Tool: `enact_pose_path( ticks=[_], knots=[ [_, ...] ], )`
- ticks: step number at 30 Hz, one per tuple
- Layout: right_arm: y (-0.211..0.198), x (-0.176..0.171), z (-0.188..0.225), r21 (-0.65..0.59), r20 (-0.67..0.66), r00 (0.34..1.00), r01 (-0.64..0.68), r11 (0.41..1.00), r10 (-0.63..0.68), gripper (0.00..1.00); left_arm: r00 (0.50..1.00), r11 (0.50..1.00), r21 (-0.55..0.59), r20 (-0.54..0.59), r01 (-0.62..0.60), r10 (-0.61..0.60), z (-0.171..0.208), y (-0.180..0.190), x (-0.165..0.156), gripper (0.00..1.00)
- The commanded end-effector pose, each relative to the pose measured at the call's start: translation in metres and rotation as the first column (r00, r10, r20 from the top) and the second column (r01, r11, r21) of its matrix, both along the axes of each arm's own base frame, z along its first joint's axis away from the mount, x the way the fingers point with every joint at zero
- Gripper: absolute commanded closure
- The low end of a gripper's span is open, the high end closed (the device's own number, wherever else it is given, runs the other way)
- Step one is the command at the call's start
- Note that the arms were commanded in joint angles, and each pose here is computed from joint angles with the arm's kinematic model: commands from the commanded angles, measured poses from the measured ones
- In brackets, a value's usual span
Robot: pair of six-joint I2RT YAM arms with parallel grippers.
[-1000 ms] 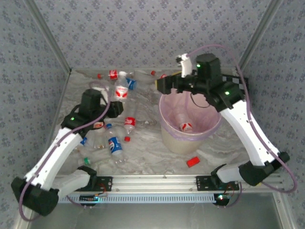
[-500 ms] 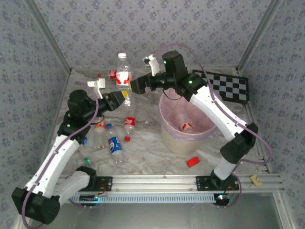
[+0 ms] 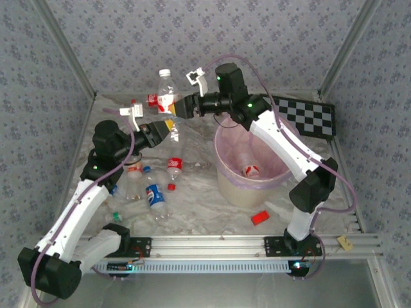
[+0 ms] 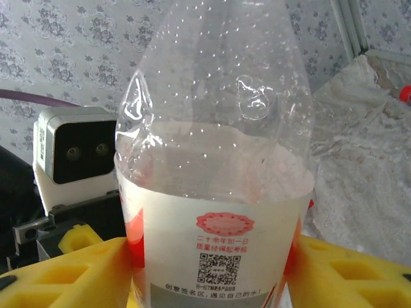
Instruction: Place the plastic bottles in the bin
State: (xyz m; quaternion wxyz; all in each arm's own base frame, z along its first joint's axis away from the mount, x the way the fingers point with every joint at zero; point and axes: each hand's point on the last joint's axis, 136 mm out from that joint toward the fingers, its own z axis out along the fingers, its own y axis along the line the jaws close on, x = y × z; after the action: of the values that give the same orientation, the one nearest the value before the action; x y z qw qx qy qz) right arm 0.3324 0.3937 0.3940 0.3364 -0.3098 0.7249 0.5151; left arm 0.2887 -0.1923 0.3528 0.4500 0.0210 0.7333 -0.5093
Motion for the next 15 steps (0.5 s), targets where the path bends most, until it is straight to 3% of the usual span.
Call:
enact_pose_path(
  ticks=[1,4,10,15],
  knots=[
    [0.003,-0.006,0.02,0.048,0.038,0.999,-0.038,0.998,0.036,0.4,1.0,1.0,-0.005,0.014,0.021,-0.021,0.001,-0.004,-0.001,0.57],
    [0.001,-0.005,0.022,0.05,0.043,0.999,-0.034,0.998,0.032,0.42,1.0,1.0,0.012,-0.003,0.022,-0.022,-0.005,-0.005,0.0,0.5],
    [-0.011,0.007,0.026,0.018,0.049,0.998,0.032,0.999,-0.033,0.49,0.998,0.995,0.099,-0.054,-0.034,0.039,-0.028,0.006,0.001,0.18],
    [-0.032,0.016,0.048,0.032,0.085,0.993,0.079,0.996,-0.081,0.54,0.993,0.985,0.16,-0.092,-0.062,0.077,-0.046,0.014,-0.002,0.07]
  ],
)
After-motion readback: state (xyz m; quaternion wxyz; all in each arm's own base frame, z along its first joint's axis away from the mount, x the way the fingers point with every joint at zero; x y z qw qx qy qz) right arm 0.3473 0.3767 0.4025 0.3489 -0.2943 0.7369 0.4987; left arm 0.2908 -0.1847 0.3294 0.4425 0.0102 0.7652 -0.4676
